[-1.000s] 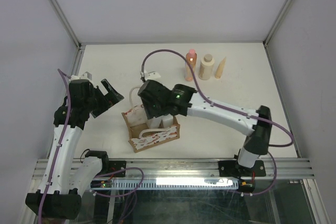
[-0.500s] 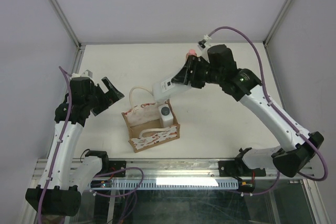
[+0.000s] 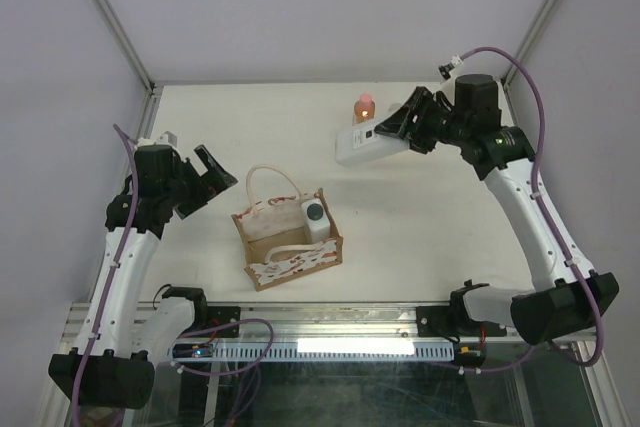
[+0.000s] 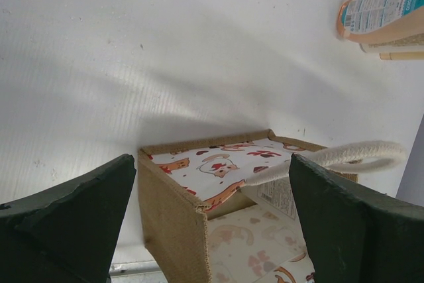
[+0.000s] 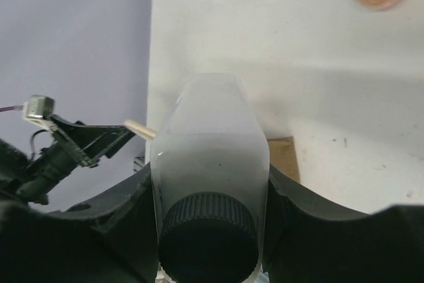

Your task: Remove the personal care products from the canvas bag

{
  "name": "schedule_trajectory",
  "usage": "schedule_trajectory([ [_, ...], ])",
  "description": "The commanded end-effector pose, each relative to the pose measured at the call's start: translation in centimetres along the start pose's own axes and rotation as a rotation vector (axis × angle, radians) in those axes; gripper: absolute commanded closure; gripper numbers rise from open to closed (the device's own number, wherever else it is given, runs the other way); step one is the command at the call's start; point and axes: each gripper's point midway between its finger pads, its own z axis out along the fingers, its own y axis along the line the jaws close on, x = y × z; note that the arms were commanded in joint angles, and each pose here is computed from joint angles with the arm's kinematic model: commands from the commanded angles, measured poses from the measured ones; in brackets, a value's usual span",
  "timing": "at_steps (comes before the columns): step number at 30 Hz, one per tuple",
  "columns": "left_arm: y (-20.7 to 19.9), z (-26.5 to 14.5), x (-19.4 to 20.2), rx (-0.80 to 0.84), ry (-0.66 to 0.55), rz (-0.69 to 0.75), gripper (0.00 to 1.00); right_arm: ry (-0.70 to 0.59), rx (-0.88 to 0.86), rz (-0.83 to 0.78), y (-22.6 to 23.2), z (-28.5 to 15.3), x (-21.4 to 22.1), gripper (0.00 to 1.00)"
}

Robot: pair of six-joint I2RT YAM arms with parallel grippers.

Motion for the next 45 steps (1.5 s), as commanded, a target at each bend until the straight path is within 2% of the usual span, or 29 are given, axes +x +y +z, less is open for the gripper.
schedule_trajectory([
  [1,-1.8,-0.4,-1.6,0.062,-0.053,0.013,0.01,0.011,-0.001,-0.077,-1.2,0.8,0.3,1.0],
  [7,-1.8,0.0,-1.6,0.059,-0.045,0.01,0.01,0.089,0.178,-0.085,-7.0,4.8,1.0,1.0],
  [12,-1.6,0.4,-1.7,0.048,-0.042,0.01,0.01,0.051,0.353,-0.154,-9.5,6.5,-0.6,1.0],
  [19,-1.9,1.2,-2.3,0.044,-0.039,0.01,0.01,0.116,0.671,-0.232,-12.4,9.4,-1.0,1.0],
  [28,-2.1,1.6,-3.0,0.033,-0.045,0.015,0.01,0.063,0.752,-0.348,-11.6,12.2,-2.1,1.0],
  [33,-1.8,1.7,-2.9,0.026,-0.044,0.014,0.01,0.084,0.781,-0.4,-12.2,13.6,-1.6,1.0],
  [40,-1.6,1.7,-2.6,0.021,-0.045,0.001,0.01,0.083,0.792,-0.397,-13.0,13.8,-0.6,0.88],
  [42,-1.7,1.8,-2.7,0.022,-0.044,0.004,0.01,0.083,0.773,-0.399,-13.1,14.0,-0.3,0.81],
  [45,-2.0,1.6,-3.2,0.025,-0.056,0.005,0.01,0.102,0.762,-0.403,-13.3,14.3,0.1,0.62],
])
